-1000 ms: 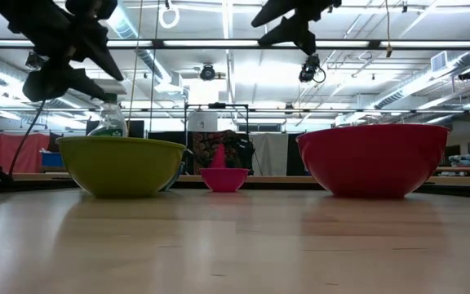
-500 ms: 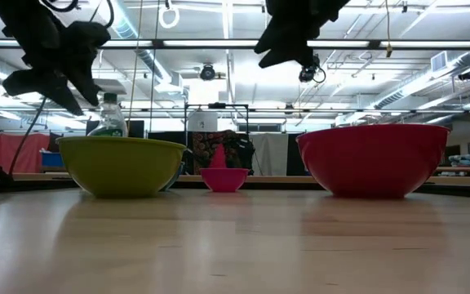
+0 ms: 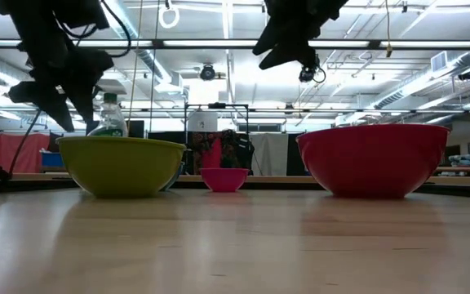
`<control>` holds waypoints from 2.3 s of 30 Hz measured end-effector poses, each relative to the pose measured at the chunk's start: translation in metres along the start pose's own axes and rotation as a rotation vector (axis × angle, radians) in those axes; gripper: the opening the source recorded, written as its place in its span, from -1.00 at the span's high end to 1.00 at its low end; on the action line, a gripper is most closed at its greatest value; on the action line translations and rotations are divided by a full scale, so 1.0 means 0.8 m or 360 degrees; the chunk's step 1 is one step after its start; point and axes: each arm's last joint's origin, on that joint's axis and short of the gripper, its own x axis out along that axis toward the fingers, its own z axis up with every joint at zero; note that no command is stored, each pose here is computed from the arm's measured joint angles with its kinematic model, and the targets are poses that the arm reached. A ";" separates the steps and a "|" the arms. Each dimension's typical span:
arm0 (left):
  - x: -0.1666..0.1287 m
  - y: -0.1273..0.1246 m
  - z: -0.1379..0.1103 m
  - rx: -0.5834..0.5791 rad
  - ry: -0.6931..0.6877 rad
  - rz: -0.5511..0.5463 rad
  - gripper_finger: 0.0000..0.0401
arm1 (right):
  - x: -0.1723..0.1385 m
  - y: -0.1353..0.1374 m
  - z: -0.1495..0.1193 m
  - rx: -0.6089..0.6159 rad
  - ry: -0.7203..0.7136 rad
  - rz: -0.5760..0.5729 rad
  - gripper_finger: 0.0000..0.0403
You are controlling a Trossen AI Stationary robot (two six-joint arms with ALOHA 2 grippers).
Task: Nest bowls inside each other
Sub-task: Stack the green bowl on top of the orange bowl
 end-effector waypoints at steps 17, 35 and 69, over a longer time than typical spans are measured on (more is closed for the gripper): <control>0.071 -0.010 0.030 0.0107 0.0353 0.0153 0.00 | 0.000 0.012 -0.003 0.0009 -0.0035 -0.0022 0.12; 0.102 -0.030 0.036 0.0176 0.0462 -0.0036 0.94 | -0.009 0.008 -0.009 -0.0012 0.0068 -0.0012 0.12; 0.083 -0.112 0.030 -0.0187 -0.0357 -0.0446 0.97 | 0.055 -0.007 -0.004 0.0165 -0.0130 -0.0375 0.00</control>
